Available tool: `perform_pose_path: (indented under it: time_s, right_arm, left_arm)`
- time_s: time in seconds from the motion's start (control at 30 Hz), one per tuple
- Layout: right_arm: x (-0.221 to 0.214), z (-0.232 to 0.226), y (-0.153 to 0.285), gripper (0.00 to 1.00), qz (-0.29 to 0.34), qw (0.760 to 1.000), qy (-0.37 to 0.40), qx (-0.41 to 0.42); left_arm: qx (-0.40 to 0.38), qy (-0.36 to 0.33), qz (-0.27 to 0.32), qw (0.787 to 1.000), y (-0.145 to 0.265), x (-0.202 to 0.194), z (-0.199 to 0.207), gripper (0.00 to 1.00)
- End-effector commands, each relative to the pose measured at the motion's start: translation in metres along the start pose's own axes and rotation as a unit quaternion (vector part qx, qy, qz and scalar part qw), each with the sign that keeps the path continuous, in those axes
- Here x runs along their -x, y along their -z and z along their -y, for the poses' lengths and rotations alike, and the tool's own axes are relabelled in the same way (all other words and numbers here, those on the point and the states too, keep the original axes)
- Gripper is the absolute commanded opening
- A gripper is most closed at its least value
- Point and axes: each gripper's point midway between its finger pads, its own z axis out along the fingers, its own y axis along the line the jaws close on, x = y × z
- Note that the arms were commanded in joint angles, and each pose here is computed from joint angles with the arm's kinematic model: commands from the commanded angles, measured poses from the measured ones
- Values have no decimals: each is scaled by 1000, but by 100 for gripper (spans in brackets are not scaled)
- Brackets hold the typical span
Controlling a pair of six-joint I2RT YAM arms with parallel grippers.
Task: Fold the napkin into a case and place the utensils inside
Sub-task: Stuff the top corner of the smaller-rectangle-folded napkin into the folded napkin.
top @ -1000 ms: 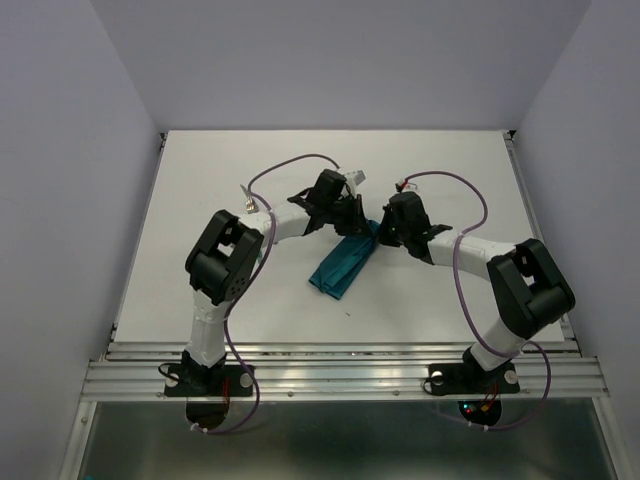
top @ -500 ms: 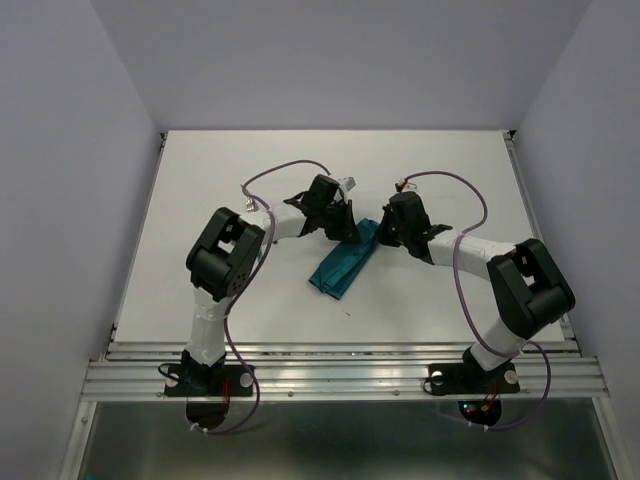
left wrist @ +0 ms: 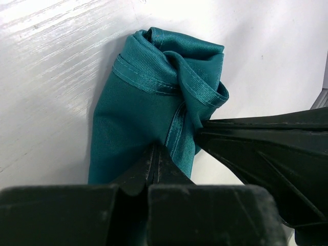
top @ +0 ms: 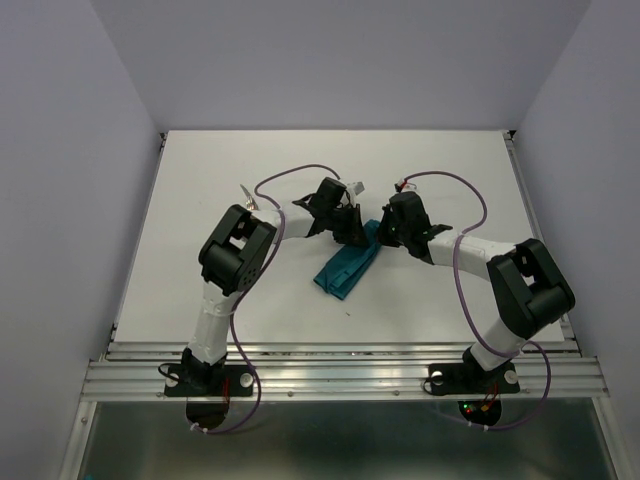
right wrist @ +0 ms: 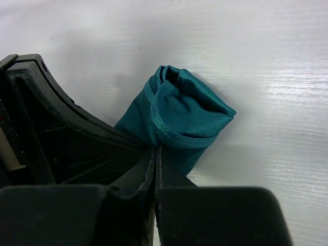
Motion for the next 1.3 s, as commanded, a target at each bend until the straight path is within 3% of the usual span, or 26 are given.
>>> perform_pose_path:
  time_s: [0.0, 0.7, 0.97, 1.1, 1.27]
  right_arm:
    - [13, -12, -2, 1, 18, 1000, 0, 19]
    - [0, 22, -14, 2, -4, 997, -21, -80]
    - [2, 24, -14, 16, -3, 995, -31, -93]
    - [16, 21, -1, 19, 22, 995, -38, -88]
    - [32, 16, 15, 31, 48, 995, -39, -80]
  left_arm:
    - [-11, -14, -8, 1000, -6, -3, 9, 0]
    - [-45, -8, -12, 999, -13, -4, 30, 0]
    - [-46, -14, -3, 999, -7, 1, 37, 0]
    - [-42, -12, -6, 999, -9, -2, 34, 0]
    - [-41, -11, -6, 999, -10, -1, 33, 0]
